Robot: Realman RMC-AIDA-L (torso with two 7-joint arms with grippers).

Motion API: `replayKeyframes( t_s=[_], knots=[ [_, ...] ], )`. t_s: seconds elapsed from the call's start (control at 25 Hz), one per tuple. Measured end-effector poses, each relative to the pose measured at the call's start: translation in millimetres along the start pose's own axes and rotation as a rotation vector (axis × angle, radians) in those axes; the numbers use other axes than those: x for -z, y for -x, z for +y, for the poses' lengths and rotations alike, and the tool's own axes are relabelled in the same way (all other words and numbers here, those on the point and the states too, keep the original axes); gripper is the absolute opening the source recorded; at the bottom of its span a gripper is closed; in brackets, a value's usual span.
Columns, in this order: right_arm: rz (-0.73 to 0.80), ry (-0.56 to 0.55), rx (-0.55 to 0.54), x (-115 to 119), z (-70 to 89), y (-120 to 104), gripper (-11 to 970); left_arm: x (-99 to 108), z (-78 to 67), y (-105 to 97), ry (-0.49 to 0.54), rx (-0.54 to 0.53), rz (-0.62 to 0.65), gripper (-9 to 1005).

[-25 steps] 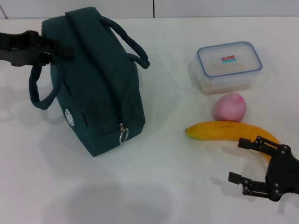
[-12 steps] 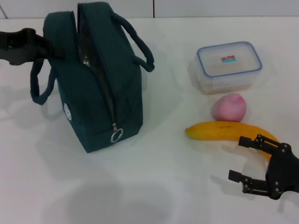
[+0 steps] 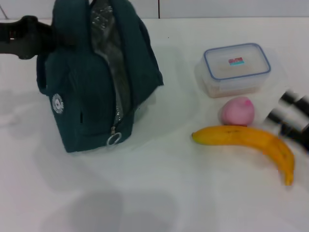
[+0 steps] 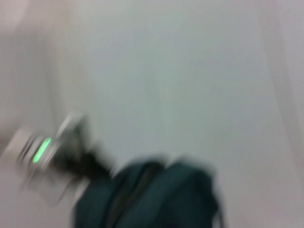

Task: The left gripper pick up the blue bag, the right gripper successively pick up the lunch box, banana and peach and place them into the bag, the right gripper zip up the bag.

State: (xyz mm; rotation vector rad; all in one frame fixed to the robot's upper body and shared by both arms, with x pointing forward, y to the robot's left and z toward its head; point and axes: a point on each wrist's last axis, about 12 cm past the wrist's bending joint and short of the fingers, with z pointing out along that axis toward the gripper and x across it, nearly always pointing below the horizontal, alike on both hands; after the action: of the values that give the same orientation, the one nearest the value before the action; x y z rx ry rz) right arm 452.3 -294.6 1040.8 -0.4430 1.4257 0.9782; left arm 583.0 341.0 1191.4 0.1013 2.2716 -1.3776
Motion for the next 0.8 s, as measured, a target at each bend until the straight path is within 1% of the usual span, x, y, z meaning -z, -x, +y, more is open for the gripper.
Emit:
replayKeyframes(
  t_s=[0.04,0.08,0.24,0.36,0.48,0.56,0.72,0.8],
  knots=[
    [-0.042,-0.031,-0.056,1,-1.1,2,810,-1,-0.8,-1,-0.016,-0.001,0.0,32],
    [-0.098,-0.073,-0.141,3,-3.1,5,810,-1,-1.3,-1,-0.026,-0.002,0.002,32],
    [-0.199,-0.151,-0.329,8,-9.6,9,809,-3,-2.4,-2,-0.041,-0.011,0.003,33],
    [-0.238,-0.2,-0.46,8,-18.4,11,808,-7,-3.6,-3,-0.066,-0.016,-0.003,33],
    [-0.233,-0.279,-0.595,1,-34.0,10,807,-11,-4.3,-3,-0.084,-0.028,-0.004,33],
    [-0.225,-0.336,-0.667,-8,-45.4,8,807,-11,-4.0,-2,-0.084,-0.039,-0.016,33],
    [-0.204,-0.399,-0.749,-27,-58.8,5,806,-11,-4.1,1,-0.082,-0.06,-0.037,33],
    [-0.197,-0.442,-0.796,-32,-64.4,2,806,-11,-4.3,1,-0.083,-0.065,-0.039,34]
  ],
)
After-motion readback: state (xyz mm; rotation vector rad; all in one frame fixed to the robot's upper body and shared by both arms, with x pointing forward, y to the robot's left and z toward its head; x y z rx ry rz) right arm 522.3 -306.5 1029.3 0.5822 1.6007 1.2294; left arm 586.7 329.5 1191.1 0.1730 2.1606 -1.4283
